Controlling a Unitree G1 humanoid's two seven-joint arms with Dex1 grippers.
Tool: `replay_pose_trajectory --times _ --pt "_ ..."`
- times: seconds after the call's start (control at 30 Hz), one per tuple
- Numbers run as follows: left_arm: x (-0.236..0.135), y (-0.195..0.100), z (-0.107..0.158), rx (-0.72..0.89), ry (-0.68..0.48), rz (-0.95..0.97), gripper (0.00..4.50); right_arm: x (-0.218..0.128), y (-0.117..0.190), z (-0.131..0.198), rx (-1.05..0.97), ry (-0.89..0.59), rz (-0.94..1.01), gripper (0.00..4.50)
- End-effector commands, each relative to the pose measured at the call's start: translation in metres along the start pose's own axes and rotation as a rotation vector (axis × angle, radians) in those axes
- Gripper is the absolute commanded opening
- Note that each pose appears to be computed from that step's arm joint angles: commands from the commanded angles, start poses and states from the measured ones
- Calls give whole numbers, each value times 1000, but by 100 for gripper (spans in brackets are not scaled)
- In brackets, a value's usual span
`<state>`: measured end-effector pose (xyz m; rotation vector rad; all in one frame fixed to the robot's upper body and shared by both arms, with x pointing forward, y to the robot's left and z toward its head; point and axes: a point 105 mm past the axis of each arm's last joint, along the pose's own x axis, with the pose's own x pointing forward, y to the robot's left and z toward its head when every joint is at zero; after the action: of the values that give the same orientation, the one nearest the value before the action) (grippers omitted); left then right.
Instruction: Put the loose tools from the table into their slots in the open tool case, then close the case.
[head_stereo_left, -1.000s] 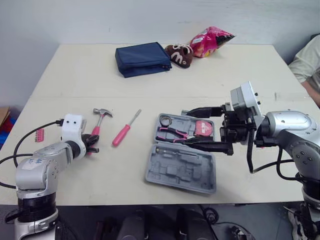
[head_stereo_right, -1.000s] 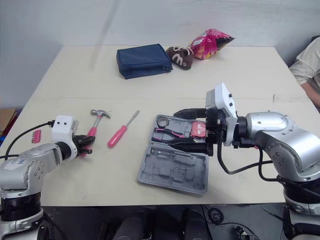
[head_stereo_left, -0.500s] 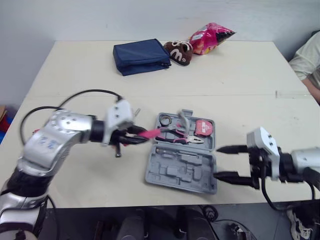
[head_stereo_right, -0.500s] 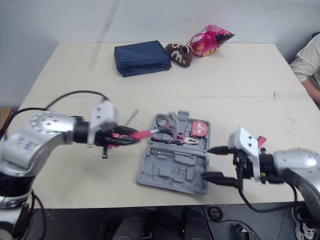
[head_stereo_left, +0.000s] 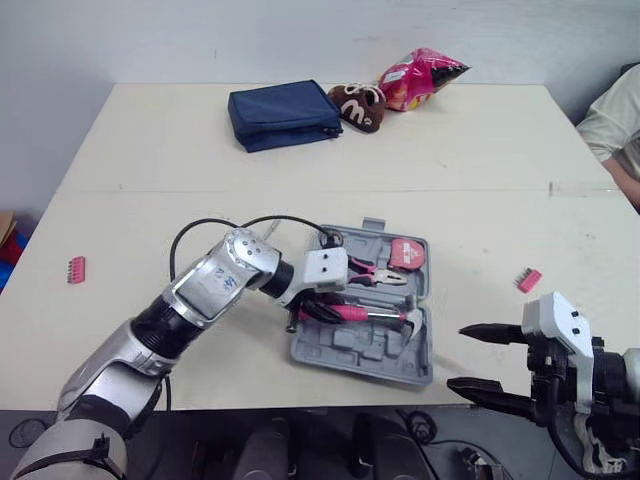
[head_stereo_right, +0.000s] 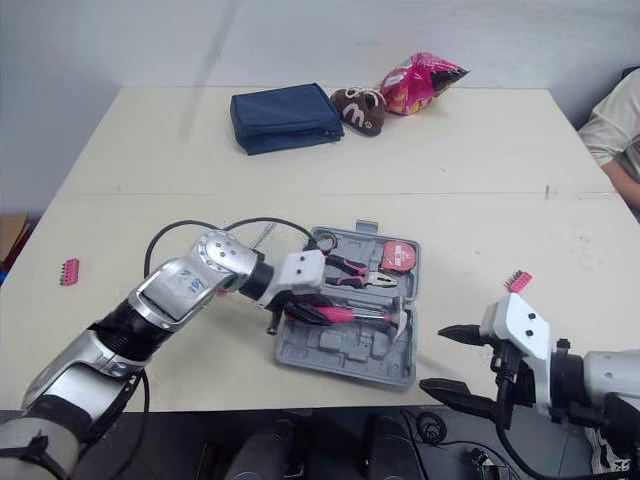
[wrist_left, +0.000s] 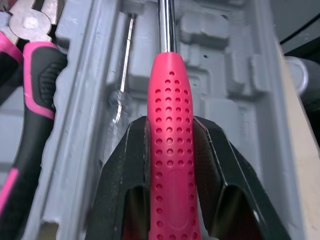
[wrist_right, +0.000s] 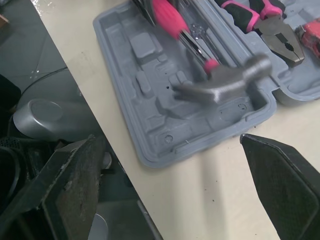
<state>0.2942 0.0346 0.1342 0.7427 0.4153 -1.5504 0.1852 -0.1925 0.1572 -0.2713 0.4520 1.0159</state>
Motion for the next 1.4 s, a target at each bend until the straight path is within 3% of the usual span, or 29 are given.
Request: replay_pose_trajectory --times 0.03,0.47,0.53,0.57,0.67,0.77,1.0,1.1,1.33,1.4 --pt "4 -4 3 69 36 -41 52 0 2 6 -13 -32 -22 450" --pt "17 0 1 126 124 -35 52 1 3 7 -2 -50 -33 450" --pt "17 0 12 101 59 -31 154 0 2 8 -4 -52 -33 450" --pt "16 -1 20 99 20 -37 181 0 2 9 -5 -54 -32 450" --pt "10 -2 28 96 -28 -37 319 -1 1 10 -10 -54 -33 450" --pt "-8 4 40 83 -158 -15 446 0 -1 11 -14 -59 -35 450" --pt "-34 12 35 15 -398 30 446 1 -2 13 -22 -69 -38 450" --pt "-31 0 27 -19 -479 -48 358 1 -4 14 -23 -74 -36 450" --pt "13 -2 16 -81 -377 -71 33 -1 -10 19 -36 -94 -49 450" --pt "21 3 13 -108 -339 -44 8 -1 -9 19 -37 -95 -51 450"
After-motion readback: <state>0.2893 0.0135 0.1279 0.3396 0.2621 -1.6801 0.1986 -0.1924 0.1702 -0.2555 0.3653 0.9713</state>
